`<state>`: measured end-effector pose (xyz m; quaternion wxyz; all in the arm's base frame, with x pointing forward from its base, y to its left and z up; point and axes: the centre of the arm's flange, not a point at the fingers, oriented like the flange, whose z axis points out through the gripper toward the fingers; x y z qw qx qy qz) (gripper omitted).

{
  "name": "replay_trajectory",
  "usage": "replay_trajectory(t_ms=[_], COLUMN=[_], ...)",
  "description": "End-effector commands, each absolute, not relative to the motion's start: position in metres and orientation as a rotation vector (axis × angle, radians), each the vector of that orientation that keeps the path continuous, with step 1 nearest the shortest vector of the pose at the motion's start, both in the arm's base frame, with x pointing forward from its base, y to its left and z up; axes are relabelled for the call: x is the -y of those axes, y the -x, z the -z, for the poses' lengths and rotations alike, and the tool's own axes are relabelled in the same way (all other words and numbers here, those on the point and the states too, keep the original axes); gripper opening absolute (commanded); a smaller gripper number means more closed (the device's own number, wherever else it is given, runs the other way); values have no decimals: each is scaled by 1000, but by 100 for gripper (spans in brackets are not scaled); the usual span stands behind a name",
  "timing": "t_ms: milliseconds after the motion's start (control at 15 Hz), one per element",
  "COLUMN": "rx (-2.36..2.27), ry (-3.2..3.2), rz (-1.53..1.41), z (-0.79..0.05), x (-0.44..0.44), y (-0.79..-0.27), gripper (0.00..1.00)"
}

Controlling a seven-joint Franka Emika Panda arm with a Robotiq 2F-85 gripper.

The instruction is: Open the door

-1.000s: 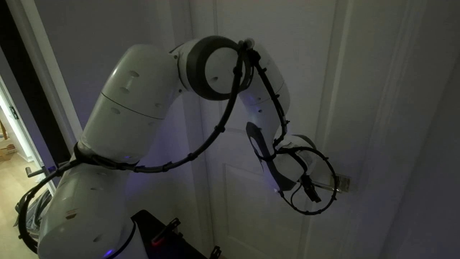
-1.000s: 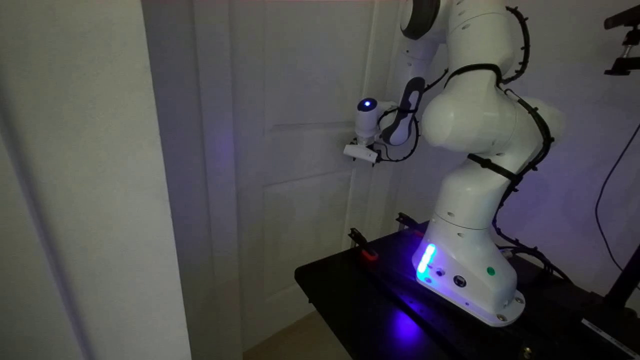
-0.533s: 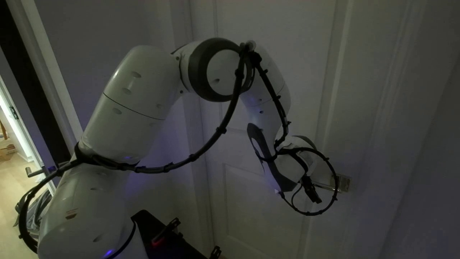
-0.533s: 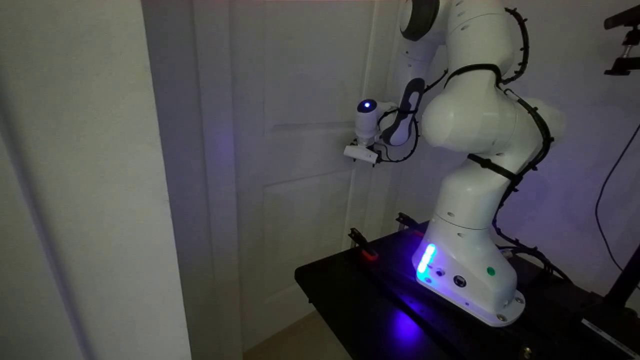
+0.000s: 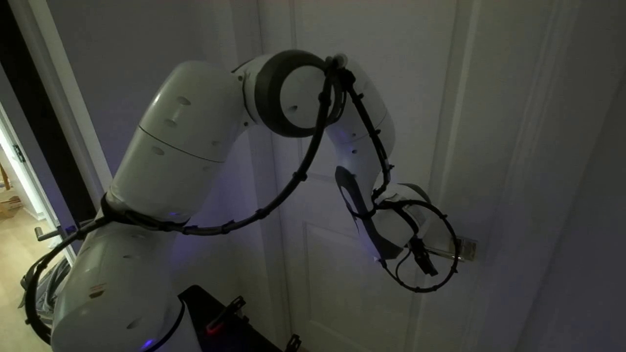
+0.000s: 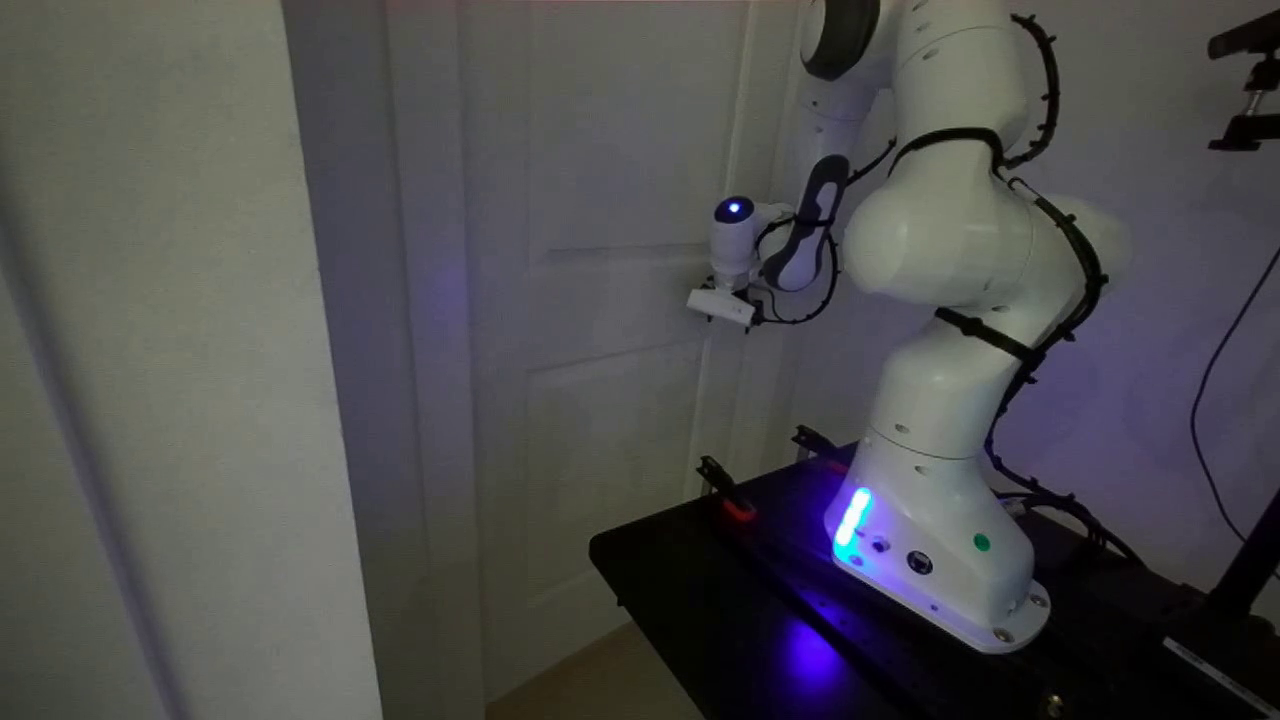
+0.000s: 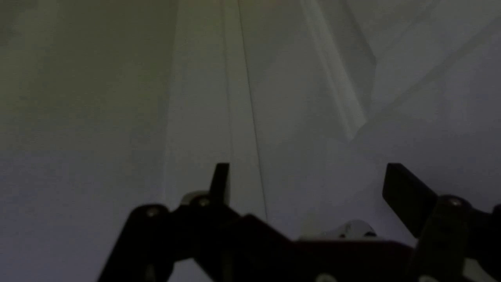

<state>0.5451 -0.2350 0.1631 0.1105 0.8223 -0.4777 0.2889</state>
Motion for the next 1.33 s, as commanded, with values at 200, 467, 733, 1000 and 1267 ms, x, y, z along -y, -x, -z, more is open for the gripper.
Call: replay_trajectory(t_ms=[200, 467, 733, 1000, 1267], rx=[1463, 1454, 1457, 1502, 1561], ry=[-2395, -2362, -2311, -2268, -2268], rz=[-873, -874, -874, -842, -761], z=[-218, -241, -260, -266, -253], x=[227, 232, 248, 269, 288], y=[-570, -567, -560, -552, -540], gripper=[100, 100, 100, 65, 34])
